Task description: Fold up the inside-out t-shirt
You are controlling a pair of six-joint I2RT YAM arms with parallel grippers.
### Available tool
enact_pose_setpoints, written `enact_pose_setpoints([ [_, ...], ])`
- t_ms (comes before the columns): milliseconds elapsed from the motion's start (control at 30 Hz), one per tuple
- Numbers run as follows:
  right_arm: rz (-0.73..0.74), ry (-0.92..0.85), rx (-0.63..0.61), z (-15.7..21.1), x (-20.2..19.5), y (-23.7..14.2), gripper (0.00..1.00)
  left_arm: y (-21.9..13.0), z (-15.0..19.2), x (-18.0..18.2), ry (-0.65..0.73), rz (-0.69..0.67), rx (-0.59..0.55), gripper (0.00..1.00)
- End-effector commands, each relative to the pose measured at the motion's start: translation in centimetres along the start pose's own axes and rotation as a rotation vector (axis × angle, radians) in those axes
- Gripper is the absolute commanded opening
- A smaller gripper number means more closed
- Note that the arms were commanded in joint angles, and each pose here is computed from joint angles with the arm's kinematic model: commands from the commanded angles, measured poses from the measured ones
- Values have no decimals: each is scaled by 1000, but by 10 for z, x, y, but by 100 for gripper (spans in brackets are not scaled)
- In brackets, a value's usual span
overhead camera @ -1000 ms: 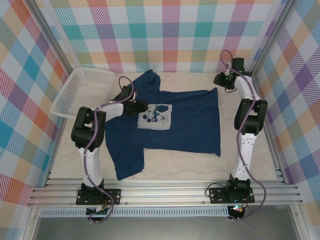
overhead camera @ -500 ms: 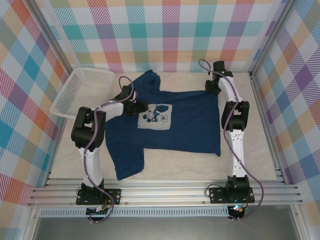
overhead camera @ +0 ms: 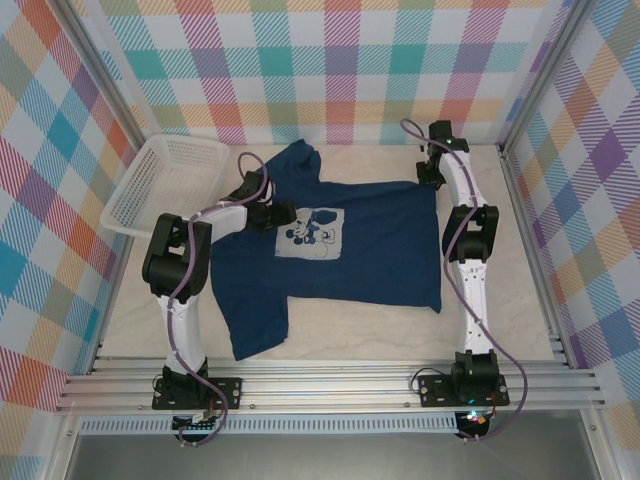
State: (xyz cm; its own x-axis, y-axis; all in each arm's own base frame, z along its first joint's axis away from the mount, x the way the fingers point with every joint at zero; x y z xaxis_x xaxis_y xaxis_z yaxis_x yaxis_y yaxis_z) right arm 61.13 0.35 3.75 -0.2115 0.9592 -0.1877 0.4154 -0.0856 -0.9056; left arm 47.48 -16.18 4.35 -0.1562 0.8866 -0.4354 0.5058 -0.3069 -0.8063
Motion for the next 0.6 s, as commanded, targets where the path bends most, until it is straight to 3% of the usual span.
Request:
enact_pose_setpoints([
  [0,-25,22,85,22,0,8,28,6,51,31,-33,-92,182,73],
  [267,6,171,6,8,-28,-1,4,8,54,37,-32,-110,184,73],
  [567,-28,437,-172,-21,-76,-33,1,15,63,50,-48,-138,209,73],
])
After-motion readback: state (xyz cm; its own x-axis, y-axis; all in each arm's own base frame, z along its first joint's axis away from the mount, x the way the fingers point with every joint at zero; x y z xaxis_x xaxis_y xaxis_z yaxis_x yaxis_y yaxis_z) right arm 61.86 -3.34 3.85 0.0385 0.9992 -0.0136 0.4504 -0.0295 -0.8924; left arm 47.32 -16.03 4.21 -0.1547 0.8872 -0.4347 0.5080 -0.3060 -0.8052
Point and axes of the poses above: each hand's point on the last joint's axis, 136 mm out from that joint toward the fingers, its own y axis out along the fingers, its own x axis along the line the jaws close on, z = x × y, the point moved 1 cm from there along -y, back along the fingers, and after that the axes turned 8 degrees about -y, right-handed, at the moved point
